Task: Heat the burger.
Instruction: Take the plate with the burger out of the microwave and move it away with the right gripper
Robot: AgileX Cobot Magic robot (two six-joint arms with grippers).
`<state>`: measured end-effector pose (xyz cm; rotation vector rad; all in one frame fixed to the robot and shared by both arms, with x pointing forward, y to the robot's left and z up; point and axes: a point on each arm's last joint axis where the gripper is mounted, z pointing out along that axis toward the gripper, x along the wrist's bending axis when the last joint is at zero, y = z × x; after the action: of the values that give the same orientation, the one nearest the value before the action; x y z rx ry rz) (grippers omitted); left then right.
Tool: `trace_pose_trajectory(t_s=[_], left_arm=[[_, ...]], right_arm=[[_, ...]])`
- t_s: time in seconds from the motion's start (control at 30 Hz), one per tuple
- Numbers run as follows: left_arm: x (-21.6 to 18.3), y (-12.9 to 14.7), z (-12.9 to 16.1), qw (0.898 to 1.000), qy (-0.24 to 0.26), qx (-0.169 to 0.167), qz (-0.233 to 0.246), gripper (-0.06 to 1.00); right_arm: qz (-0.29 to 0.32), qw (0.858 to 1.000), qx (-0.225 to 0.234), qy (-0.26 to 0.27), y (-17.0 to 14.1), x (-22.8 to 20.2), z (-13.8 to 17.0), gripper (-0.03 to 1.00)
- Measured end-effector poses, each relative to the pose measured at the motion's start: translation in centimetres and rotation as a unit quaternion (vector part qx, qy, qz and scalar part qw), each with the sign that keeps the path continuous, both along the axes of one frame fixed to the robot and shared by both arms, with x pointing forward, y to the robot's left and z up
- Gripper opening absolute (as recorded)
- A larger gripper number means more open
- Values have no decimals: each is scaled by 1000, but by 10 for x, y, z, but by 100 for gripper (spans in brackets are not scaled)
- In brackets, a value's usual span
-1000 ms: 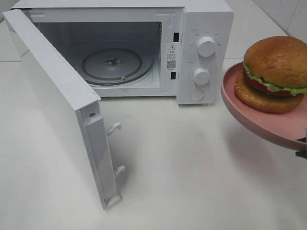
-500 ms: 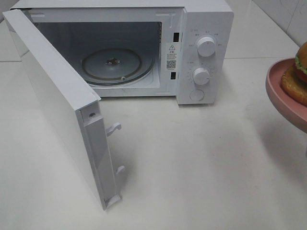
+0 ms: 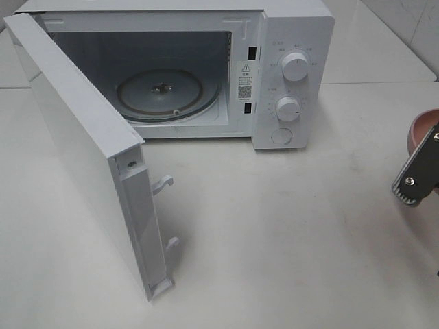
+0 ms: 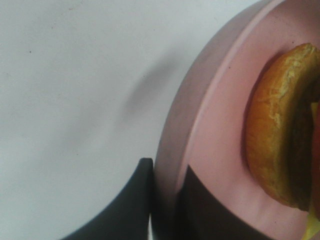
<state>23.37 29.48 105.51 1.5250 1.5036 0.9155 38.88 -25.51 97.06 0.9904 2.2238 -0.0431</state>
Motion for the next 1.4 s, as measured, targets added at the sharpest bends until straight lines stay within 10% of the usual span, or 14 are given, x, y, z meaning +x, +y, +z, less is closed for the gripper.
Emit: trace_pose_trajectory(t_s=[1.4], left_arm=[[0,0,0,1000,0,0,0,99]], right_arm=[[-245,969,-22,19,24,45,-72,9]])
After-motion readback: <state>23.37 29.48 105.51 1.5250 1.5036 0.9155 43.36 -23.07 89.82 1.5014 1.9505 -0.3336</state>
